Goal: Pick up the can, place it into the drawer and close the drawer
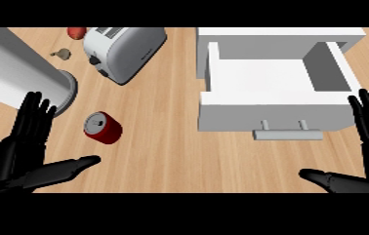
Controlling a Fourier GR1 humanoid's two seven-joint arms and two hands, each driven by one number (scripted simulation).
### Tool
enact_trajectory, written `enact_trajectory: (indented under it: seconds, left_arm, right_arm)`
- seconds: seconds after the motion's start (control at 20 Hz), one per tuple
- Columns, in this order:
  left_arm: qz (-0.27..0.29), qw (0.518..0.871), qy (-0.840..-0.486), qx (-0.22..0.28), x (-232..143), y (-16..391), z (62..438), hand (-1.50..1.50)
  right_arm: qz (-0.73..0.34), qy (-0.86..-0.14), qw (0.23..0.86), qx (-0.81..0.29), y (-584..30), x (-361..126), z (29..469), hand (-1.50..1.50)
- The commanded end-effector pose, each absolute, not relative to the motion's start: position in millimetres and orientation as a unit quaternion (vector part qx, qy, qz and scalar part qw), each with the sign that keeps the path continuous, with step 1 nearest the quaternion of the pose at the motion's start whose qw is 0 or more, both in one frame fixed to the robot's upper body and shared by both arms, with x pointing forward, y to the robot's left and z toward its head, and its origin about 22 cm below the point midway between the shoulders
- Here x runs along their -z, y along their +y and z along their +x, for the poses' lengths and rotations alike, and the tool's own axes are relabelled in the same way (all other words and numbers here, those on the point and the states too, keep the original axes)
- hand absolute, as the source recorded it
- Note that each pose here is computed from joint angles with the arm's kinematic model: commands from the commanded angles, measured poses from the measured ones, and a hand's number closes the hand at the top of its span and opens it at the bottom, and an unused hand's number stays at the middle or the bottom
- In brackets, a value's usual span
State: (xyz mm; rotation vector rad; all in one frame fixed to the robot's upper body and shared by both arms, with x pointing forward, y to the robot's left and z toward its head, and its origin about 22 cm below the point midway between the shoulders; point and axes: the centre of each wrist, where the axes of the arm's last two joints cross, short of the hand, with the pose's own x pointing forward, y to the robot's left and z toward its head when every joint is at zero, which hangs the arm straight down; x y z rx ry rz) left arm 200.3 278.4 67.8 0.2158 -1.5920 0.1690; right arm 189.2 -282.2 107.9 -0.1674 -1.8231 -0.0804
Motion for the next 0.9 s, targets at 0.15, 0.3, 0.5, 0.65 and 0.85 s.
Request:
enact_trajectory:
  seconds: [0.15,0.3,0.5,0.65,0.85]
  left_arm:
    - [0.110,0.706,-0.696,-0.070,-17.8,252.7,205.9,-1.50]
    - [0.128,0.705,-0.693,-0.073,0.6,286.7,196.8,-1.50]
    - [0.140,0.702,-0.692,-0.093,17.5,280.3,216.9,-1.50]
    - [0.144,0.713,-0.680,-0.097,28.0,263.2,195.9,-1.50]
    - [0.145,0.713,-0.678,-0.107,46.5,273.0,226.4,-1.50]
  right_arm:
    - [-0.081,-0.791,0.606,0.030,-289.1,-110.6,160.9,-1.50]
    - [-0.073,-0.794,0.603,0.028,-284.0,-100.1,165.2,-1.50]
    - [-0.081,-0.791,0.606,0.029,-302.7,-114.7,160.2,-1.50]
    - [-0.087,-0.789,0.607,0.034,-292.1,-117.0,163.3,-1.50]
    - [-0.081,-0.788,0.609,0.034,-283.7,-119.9,165.8,-1.50]
